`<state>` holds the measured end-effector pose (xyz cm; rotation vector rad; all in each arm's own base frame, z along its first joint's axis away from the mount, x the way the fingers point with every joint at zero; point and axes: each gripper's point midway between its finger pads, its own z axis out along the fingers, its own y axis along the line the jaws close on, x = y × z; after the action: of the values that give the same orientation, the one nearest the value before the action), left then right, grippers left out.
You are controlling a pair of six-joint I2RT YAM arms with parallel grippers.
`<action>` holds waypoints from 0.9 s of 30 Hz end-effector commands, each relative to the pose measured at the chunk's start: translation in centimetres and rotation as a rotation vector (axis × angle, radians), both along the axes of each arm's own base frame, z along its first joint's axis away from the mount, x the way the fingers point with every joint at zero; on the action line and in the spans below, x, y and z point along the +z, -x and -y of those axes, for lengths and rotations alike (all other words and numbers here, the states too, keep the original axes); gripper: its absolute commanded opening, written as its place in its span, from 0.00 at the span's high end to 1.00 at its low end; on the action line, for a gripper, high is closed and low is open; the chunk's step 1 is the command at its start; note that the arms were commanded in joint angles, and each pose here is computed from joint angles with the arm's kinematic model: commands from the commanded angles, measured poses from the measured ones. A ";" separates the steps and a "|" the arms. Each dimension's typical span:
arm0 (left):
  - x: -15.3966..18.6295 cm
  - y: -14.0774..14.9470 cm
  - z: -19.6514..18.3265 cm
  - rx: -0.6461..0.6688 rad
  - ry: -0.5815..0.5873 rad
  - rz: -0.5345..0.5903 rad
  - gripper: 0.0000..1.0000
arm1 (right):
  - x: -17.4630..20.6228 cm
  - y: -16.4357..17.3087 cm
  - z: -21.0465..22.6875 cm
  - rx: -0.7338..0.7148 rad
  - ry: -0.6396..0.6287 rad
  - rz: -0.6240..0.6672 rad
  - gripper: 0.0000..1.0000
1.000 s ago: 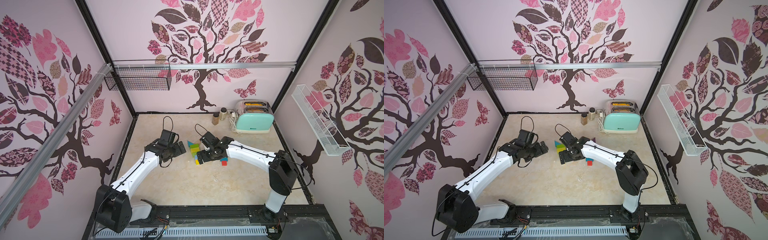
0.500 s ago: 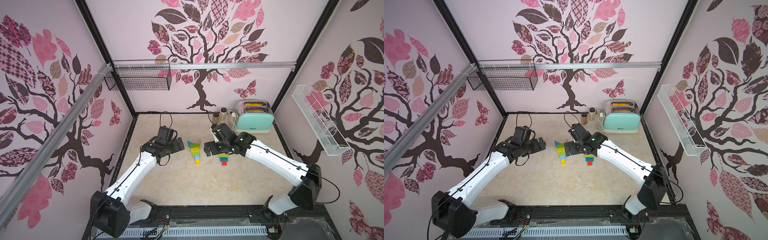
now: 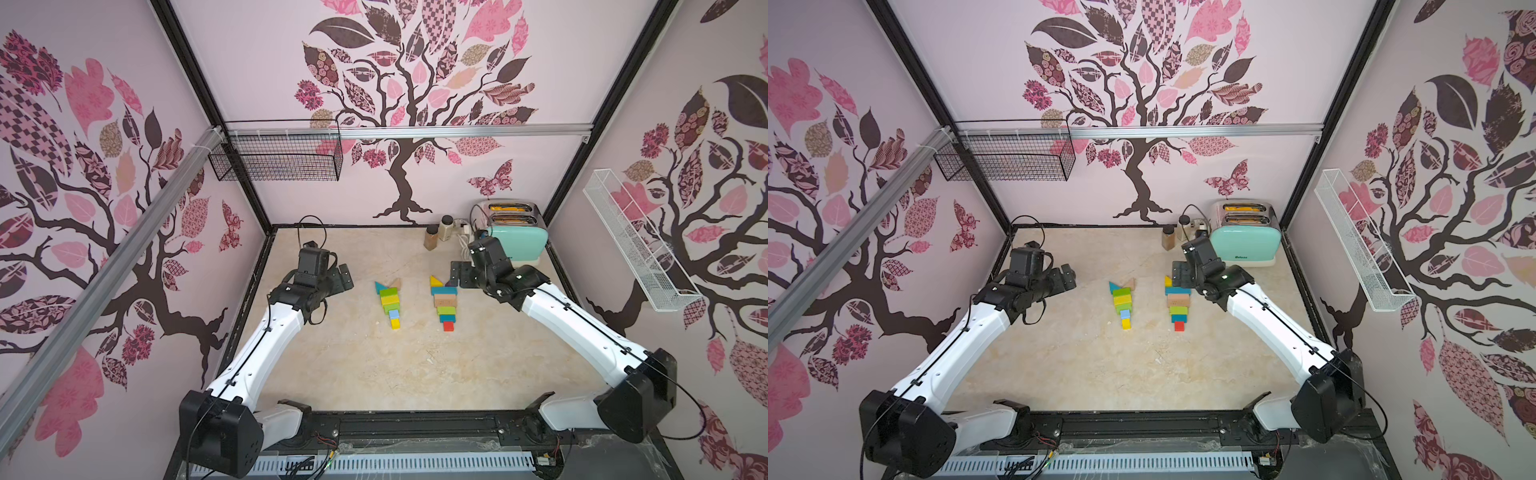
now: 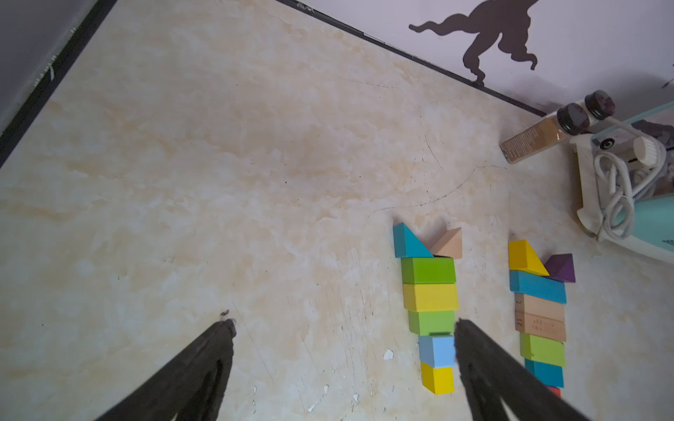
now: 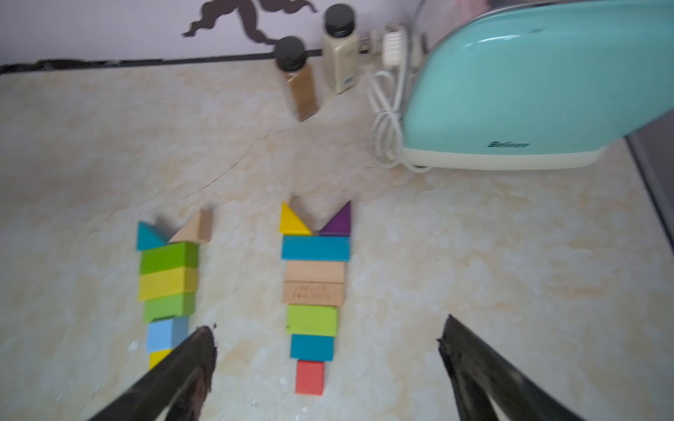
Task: Assemble a carrot with building blocks
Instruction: Reset both arms
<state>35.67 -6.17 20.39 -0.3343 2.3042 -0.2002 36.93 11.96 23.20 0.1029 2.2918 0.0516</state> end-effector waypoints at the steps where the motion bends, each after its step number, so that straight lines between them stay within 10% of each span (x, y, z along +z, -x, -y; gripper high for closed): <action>1: -0.5 -1.1 -1.9 0.027 -0.107 0.071 0.02 | 0.8 -1.4 5.8 -0.170 0.085 0.114 0.01; 10: -3.1 -2.0 -7.0 0.132 -0.255 0.165 0.02 | -8.4 -0.4 17.0 -0.428 0.059 0.293 0.01; 27: -6.9 -3.1 -12.7 0.214 -0.329 0.312 0.02 | -11.3 -2.9 14.9 -0.245 0.080 0.433 0.01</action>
<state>37.66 6.41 12.61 -0.3810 2.0301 0.2235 39.57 -3.93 10.17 0.3659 1.9178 -0.1889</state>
